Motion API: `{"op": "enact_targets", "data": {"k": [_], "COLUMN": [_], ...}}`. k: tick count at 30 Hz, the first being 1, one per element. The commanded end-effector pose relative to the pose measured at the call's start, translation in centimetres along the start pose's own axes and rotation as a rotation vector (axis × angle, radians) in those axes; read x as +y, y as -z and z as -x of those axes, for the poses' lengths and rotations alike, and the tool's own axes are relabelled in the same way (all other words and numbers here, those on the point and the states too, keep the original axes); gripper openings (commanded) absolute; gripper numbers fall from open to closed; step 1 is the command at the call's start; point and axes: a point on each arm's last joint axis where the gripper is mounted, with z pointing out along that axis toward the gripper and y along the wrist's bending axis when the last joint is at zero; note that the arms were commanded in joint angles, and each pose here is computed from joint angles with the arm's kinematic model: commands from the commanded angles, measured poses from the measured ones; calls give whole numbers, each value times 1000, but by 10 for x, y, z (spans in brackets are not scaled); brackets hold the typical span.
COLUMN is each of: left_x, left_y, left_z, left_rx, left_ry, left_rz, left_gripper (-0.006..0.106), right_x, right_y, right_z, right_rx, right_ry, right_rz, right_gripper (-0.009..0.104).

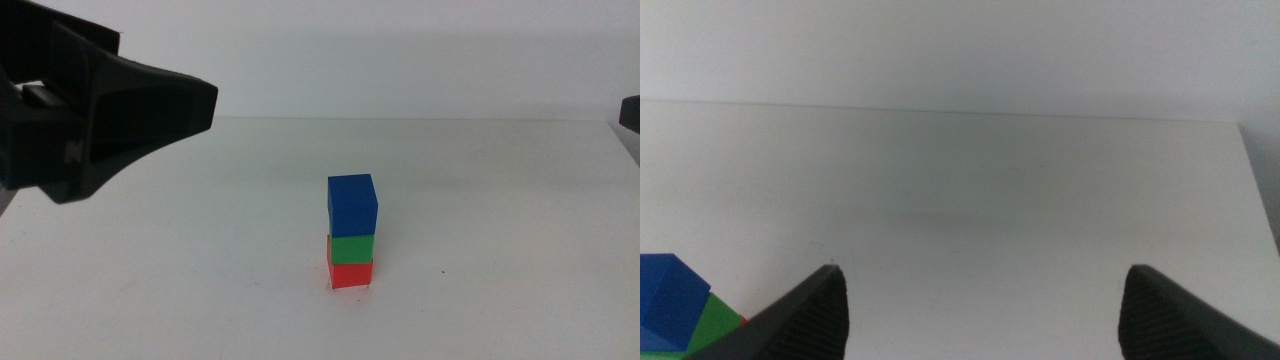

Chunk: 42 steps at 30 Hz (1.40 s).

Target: Stack red cubes first, then green, then blue cubes in a specific spot.

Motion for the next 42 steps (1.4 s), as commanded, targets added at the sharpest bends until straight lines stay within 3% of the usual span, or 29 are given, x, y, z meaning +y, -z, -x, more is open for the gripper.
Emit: {"op": "enact_targets", "data": {"k": [1,7,12,14,19,22,26,31,38,42], "left_x": [0,11,33,42,49,47,47,48,45,45], "left_y": [0,-8,-16,-20,-15,-13,-15,-22,-24,-26], "left_z": [0,-17,-70,-100,-176,-214,-239,-260,-272,-276], "left_rx": [-13,-43,-168,-198,-199,-234,-311,-385,-460,-417], "left_ry": [3,-1,66,81,186,287,331,326,303,319], "left_rz": [3,79,233,311,501,584,664,708,715,709], "left_gripper": [94,94,94,94,94,94,94,94,94,94], "right_x": [-2,-1,8,7,-12,-12,-12,-14,-13,-13], "right_y": [1,1,7,7,9,19,25,24,34,35], "right_z": [1,1,0,-7,-60,-127,-172,-208,-211,-211], "right_rx": [-22,-22,-74,-140,-434,-361,-374,-405,-477,-489], "right_ry": [8,-7,-179,-211,-121,-45,19,104,163,174], "right_rz": [-10,0,106,98,-72,-79,-88,-109,-125,-130], "right_gripper": [93,93,93,93,93,93,93,93,93,93]}}
